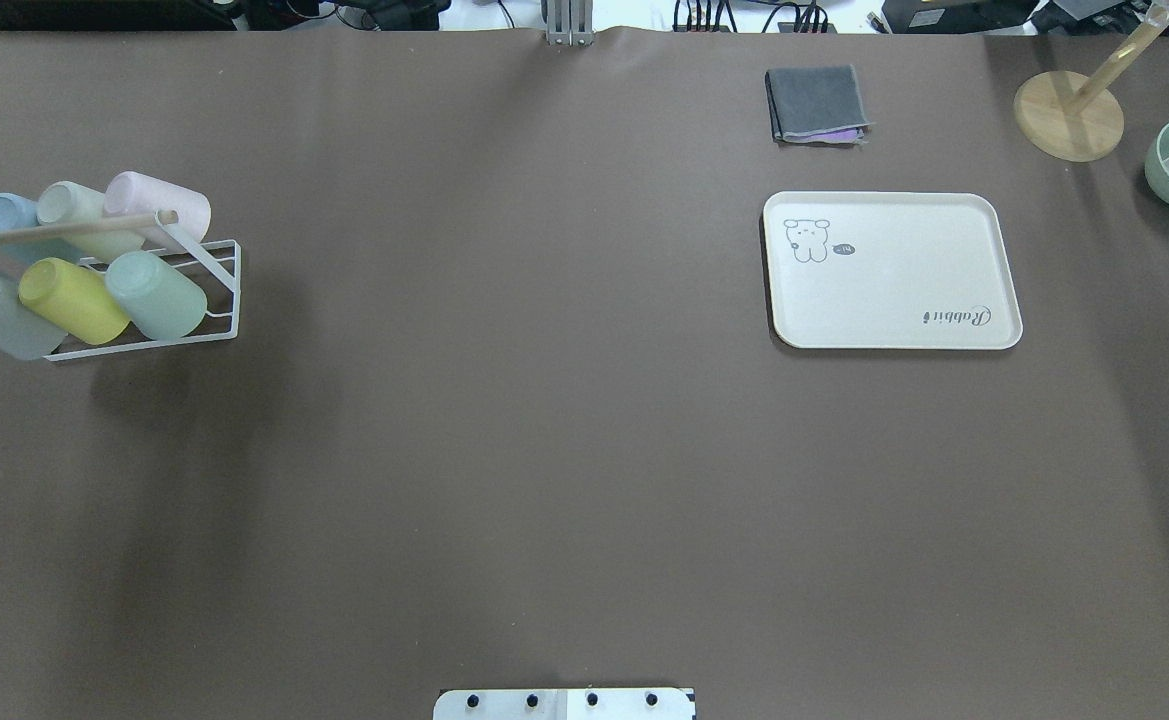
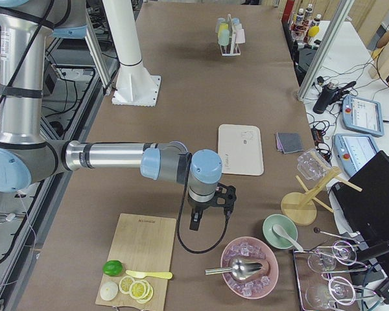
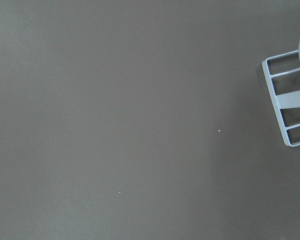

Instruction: Pick up and place green cup on tray

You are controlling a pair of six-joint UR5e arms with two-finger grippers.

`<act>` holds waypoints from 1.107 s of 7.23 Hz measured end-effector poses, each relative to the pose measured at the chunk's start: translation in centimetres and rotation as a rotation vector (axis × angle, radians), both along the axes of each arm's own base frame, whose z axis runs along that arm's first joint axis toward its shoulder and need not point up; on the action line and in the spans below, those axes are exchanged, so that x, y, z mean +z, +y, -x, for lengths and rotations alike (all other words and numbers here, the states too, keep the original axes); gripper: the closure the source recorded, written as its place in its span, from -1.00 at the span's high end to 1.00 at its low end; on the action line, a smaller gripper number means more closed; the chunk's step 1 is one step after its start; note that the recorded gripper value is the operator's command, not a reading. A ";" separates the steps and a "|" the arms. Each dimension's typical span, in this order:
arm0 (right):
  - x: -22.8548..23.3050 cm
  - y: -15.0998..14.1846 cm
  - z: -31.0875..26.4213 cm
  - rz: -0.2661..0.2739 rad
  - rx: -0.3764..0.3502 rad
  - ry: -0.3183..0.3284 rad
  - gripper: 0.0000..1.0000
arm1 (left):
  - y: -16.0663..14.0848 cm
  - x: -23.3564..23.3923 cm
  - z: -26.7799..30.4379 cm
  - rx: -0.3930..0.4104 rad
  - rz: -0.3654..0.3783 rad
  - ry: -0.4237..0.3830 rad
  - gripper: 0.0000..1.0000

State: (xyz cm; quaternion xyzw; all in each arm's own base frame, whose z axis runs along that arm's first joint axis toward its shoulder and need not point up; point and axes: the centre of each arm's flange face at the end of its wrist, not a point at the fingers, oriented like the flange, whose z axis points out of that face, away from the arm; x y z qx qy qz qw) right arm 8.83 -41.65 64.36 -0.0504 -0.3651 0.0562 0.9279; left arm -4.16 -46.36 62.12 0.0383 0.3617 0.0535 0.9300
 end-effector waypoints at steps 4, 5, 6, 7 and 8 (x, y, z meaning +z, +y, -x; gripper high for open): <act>0.0 0.0 0.0 0.001 0.000 0.001 1.00 | -0.4 -0.4 0.2 -0.007 -0.006 0.000 0.98; 0.0 -0.1 0.0 0.000 0.000 0.001 1.00 | -0.4 -0.3 0.3 -0.007 -0.005 0.000 0.98; -0.1 -0.1 0.0 -0.002 0.000 0.002 1.00 | -0.3 -0.2 0.3 -0.007 -0.003 -0.001 0.98; -0.1 -0.2 0.0 -0.003 0.001 0.002 1.00 | -0.3 -0.2 0.3 -0.008 -0.002 -0.001 0.98; -0.2 -0.3 0.0 -0.004 0.001 0.002 1.00 | -0.2 -0.3 0.3 -0.008 -0.002 0.000 0.98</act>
